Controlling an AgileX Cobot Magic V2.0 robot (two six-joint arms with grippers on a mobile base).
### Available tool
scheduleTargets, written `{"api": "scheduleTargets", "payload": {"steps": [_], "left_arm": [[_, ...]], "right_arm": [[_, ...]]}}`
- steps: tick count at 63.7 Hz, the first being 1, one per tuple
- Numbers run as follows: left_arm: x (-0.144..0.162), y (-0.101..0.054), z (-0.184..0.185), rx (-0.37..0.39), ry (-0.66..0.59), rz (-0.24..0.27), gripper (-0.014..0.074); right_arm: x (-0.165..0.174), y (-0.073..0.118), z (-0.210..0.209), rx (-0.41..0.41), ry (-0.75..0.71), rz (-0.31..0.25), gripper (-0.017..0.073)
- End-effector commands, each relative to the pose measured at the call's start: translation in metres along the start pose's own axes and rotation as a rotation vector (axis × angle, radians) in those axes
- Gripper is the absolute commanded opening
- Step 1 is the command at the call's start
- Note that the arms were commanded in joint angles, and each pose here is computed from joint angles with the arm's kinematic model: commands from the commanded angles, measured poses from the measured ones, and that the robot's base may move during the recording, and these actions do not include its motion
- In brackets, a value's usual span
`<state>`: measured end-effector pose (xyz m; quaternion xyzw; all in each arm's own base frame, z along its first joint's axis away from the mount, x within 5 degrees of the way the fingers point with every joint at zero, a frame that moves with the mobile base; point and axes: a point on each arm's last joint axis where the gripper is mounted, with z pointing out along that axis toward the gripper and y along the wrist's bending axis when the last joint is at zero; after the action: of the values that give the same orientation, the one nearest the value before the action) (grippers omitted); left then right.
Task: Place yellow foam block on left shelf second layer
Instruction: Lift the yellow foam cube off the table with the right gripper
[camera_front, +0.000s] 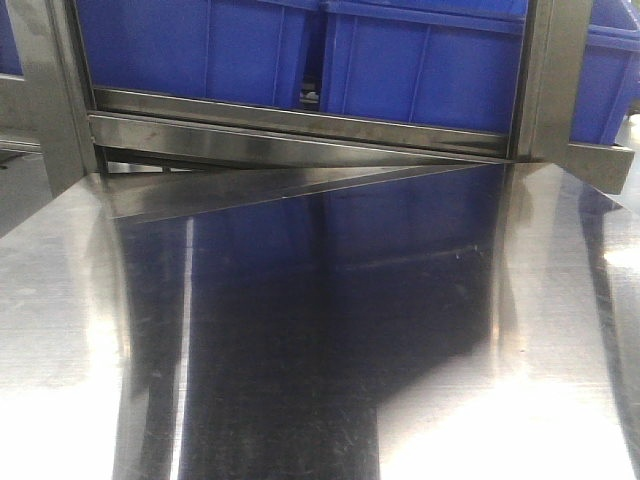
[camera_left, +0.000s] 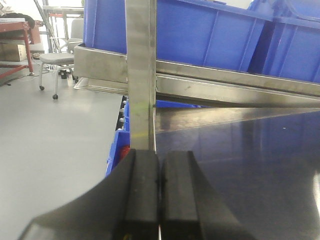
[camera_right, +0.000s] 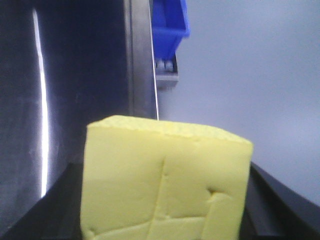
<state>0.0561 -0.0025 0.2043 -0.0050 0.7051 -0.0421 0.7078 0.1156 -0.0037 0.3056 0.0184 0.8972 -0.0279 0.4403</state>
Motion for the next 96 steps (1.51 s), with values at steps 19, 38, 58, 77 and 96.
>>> {"api": "scheduleTargets", "payload": {"steps": [19, 38, 58, 77, 96], "left_arm": [[0.001, -0.001, 0.000, 0.016, -0.069, -0.011, 0.0136], [0.001, -0.001, 0.000, 0.016, -0.069, -0.011, 0.0136], [0.001, -0.001, 0.000, 0.016, -0.069, -0.011, 0.0136], [0.001, -0.001, 0.000, 0.016, -0.069, -0.011, 0.0136], [0.001, -0.001, 0.000, 0.016, -0.069, -0.011, 0.0136]], "right_arm": [[0.023, -0.009, -0.070, -0.007, -0.425, 0.016, 0.0328], [0.065, -0.013, -0.094, -0.004, -0.633, 0.010, 0.0328], [0.062, -0.012, -0.092, -0.006, -0.647, 0.002, 0.0328], [0.062, -0.012, -0.092, -0.005, -0.644, 0.002, 0.0328], [0.062, -0.012, -0.092, -0.005, -0.644, 0.002, 0.0328]]}}
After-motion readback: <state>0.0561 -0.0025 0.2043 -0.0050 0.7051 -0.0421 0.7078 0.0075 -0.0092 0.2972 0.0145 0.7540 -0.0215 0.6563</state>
